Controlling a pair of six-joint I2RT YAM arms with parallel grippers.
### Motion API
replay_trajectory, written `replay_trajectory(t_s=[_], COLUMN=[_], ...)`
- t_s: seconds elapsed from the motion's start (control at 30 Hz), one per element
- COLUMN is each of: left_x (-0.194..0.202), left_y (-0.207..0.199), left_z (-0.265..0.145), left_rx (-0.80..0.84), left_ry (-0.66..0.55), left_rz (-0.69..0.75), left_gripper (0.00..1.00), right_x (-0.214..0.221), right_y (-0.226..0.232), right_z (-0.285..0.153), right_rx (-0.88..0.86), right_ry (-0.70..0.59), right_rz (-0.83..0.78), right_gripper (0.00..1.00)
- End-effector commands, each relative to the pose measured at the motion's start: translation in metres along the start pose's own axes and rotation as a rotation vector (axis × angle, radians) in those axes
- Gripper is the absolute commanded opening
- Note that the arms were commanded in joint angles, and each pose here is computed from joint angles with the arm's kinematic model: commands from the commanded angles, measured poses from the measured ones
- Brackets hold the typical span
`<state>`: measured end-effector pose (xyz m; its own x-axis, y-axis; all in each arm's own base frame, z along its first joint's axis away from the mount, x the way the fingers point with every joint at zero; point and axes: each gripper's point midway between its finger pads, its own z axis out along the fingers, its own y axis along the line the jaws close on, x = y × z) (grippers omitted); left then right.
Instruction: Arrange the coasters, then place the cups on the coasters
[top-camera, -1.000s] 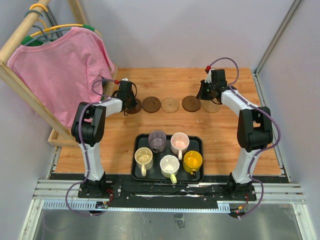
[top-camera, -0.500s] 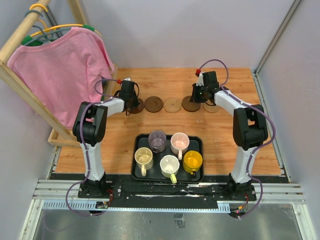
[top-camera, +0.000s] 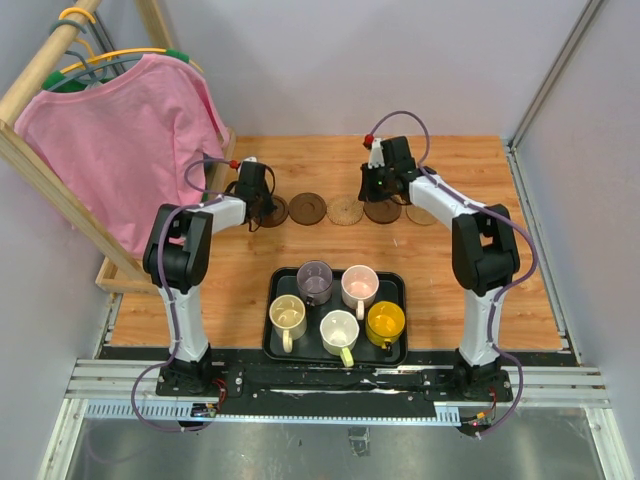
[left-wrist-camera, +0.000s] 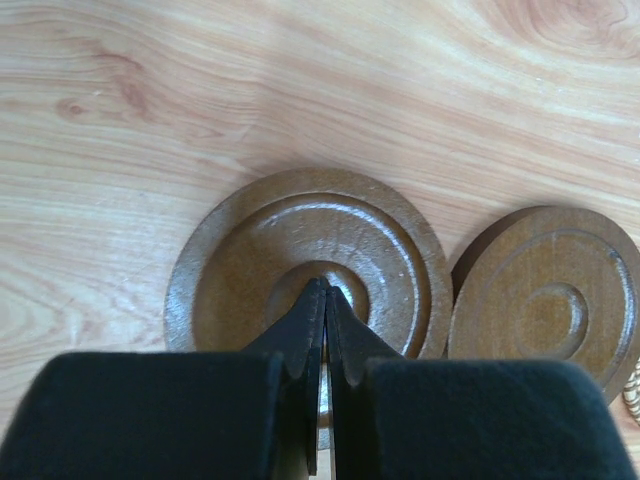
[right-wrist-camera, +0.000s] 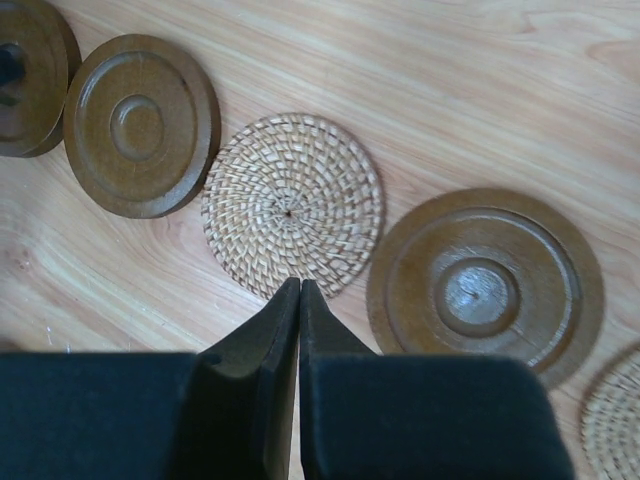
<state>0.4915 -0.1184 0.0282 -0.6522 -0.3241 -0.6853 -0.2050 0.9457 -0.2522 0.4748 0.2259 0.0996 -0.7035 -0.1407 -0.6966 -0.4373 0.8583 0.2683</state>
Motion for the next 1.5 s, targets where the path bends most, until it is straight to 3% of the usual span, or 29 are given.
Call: replay_trajectory(t_s=[0.0, 0.87, 1.1, 1.47], left_x=[0.017, 0.006, -0.009, -0.054], left_y=[0.025, 0.053, 0.024, -0.011], left_z=[-0.009, -0.005, -0.015, -0.070], left_rx=[-0.067, -0.108, 0.047, 0.228], left_ry=[0.056, 0.038, -0.004, -0.141], left_rz=[0.013, -0.043, -0.047, -0.048], left_gripper=[0.04, 0.04, 0.04, 0.04], right_x=[0.002, 0.010, 0.005, -0.001], right_y=[0.020, 0.057, 0.065, 0.084], right_z=[0.017, 0.048, 0.048, 0.052], right_rx=[-0.042, -0.131, -0.142, -0.161], right_ry=[0.023, 0.064, 0.055, 0.052], right_rz=[-0.047, -0.060, -0.078, -0.112], right_gripper=[0.04, 0.05, 0.05, 0.05])
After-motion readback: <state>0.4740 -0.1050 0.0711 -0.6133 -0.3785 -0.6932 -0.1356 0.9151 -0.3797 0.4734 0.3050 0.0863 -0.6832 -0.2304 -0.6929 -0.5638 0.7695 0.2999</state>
